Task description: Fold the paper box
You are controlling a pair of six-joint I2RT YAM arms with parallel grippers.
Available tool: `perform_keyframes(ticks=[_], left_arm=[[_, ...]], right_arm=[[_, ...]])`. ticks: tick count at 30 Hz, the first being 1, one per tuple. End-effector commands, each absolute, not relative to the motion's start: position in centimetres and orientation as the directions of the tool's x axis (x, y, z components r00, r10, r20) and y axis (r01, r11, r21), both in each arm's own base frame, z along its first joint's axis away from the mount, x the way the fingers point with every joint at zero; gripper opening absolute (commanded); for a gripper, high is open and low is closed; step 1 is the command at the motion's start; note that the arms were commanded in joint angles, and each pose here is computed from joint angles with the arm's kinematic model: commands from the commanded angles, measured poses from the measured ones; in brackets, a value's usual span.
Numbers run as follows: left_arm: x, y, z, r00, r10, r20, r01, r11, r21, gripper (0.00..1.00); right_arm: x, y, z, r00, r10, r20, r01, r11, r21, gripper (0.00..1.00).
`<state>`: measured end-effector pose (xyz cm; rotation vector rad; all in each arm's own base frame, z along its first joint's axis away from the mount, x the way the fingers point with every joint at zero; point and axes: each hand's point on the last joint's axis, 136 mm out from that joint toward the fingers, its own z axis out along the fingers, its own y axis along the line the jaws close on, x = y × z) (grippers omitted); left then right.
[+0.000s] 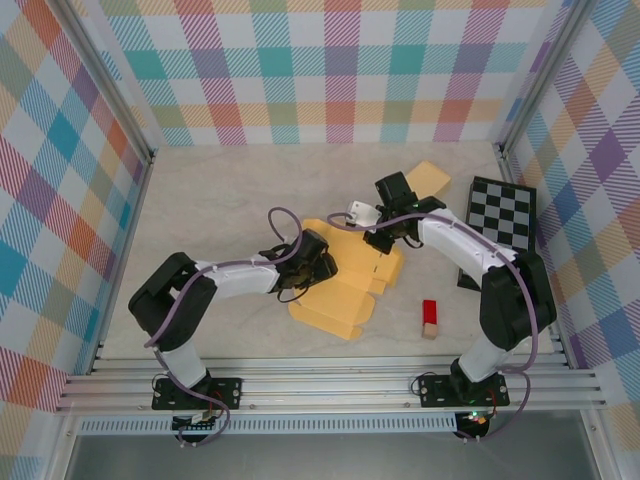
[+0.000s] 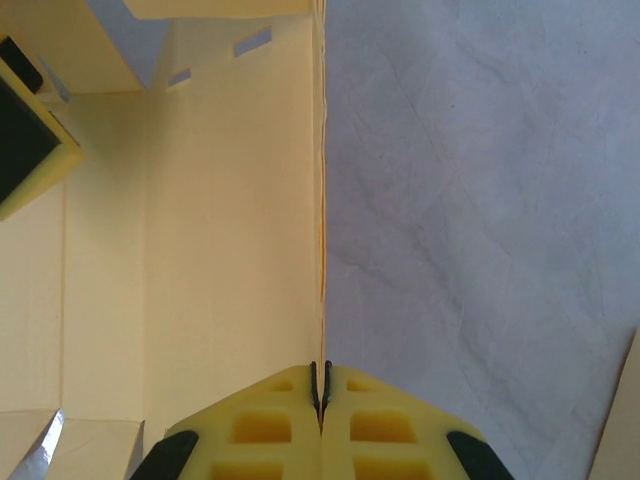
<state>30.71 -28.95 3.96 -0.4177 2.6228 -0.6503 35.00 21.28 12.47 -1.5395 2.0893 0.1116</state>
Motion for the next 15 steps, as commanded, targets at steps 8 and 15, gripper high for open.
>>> perform_keyframes(ticks=[8,15], left_arm=[[30.4,-27.6,9.6,-0.848,-0.275,-0.453,-0.068,0.905,-0.421,0.59],[29.0,-20.9,14.2,-0.775,-0.094,-0.625,0.099,0.959,-0.267,0.67]], right_arm=[[35.0,20.7,13.2,-0.167,-0.872,-0.461,-0.887,0.337,-0.317,0.0],[35.7,21.0,14.6,-0.012,-0.895,-0.446,-0.875,0.226,-0.428,0.0]])
